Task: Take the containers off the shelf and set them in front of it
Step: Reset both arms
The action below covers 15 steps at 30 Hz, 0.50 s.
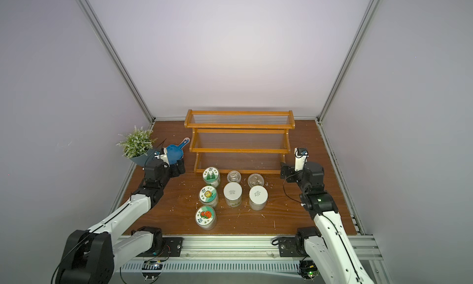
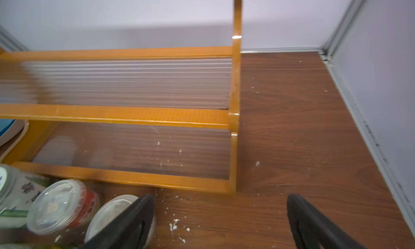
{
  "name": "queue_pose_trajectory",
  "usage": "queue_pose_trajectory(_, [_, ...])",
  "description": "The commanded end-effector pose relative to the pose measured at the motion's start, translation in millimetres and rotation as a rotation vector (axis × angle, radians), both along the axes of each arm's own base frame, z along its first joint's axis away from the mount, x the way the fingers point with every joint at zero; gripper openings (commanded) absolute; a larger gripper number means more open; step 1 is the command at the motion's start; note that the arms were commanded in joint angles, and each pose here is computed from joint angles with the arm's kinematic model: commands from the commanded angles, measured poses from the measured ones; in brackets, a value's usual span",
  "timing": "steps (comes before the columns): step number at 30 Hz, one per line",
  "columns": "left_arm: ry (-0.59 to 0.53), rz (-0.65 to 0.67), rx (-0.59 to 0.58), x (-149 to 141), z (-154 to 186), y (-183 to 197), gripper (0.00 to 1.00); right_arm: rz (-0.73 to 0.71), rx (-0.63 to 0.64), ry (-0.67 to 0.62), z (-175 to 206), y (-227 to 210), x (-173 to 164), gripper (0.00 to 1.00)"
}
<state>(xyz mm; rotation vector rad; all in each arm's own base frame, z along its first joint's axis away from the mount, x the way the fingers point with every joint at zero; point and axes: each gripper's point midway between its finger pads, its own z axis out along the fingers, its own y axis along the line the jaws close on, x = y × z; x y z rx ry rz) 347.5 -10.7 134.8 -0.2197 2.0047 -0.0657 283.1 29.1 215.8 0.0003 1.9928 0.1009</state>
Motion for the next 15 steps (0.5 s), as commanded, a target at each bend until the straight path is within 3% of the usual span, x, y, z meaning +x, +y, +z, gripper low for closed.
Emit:
queue_pose_trajectory(1, [-0.059, 0.059, 0.07, 10.5, 8.0, 15.4, 0.99, -0.179, -0.008, -0.045, 8.0, -32.1, -7.4, 0.99])
queue_pose_trajectory(5, [-0.032, 0.082, 0.123, 17.8, -3.1, 25.5, 0.99, -0.351, 0.021, -0.013, -29.3, -61.3, -6.7, 0.99])
queue_pose_trajectory(9, [-0.059, 0.084, 0.113, 24.2, -4.0, 33.2, 0.99, -0.473, 0.085, -0.139, -43.7, -85.0, 3.9, 0.99])
queue_pose_trajectory(13, [-0.086, 0.075, 0.129, 32.3, -12.8, 44.0, 0.99, -0.517, 0.046, -0.192, -51.2, -106.3, 19.4, 0.99])
queue_pose_trajectory(15, [-0.095, 0.04, 0.11, 37.6, -21.4, 42.9, 0.99, -0.446, 0.041, -0.187, -63.7, -104.4, 33.5, 0.99])
